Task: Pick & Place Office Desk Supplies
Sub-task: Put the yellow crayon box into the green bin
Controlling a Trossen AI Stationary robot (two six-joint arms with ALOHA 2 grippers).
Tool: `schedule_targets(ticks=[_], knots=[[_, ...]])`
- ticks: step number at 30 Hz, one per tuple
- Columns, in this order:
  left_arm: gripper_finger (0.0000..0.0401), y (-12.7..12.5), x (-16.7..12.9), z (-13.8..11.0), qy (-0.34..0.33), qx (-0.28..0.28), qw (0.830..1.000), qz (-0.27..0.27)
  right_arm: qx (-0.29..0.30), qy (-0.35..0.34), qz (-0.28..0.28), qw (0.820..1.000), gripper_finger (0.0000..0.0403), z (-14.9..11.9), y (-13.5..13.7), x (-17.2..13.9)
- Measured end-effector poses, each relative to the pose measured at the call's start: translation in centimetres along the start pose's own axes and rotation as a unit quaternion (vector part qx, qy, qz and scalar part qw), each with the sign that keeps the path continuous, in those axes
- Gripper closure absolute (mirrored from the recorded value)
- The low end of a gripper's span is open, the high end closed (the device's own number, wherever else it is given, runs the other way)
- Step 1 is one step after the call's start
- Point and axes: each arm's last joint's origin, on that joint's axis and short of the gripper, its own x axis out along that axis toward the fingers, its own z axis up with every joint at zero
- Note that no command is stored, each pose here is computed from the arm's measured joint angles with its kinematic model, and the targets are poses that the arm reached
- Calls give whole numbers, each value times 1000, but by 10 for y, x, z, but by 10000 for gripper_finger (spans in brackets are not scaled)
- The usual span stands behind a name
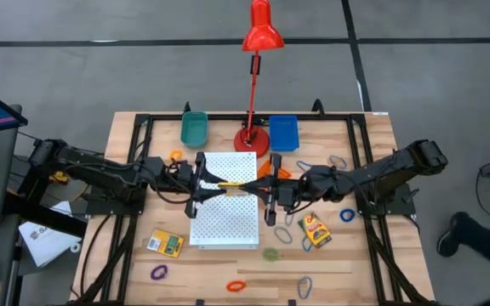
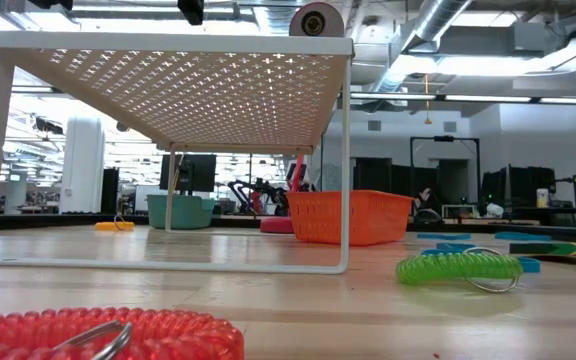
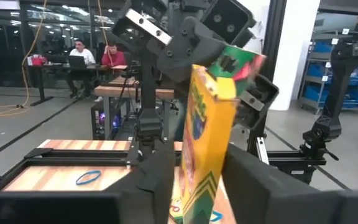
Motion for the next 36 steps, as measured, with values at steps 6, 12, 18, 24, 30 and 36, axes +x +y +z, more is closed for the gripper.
schedule_targets(ticks=[6,12,18,24,30,36], knots=[[380,-1,0,1,-5,-1,1000,-21,3,-8,5,1000,403,-1,-2,1],[379,-1,0,1,-6,-1,1000,-23,-5,-14,13,1000,399,-1,-2,1],[379,7,-5,-2,32,5,998,47,-23,-5,-6,1000,347,7,-2,-4],[379,21,-32,0,99,38,971,213,-2,34,-16,999,278,22,-7,-20],[379,35,-73,11,153,96,909,377,59,70,20,996,233,32,-10,-39],[379,66,-87,45,244,108,863,428,83,95,36,991,224,35,-11,-49]])
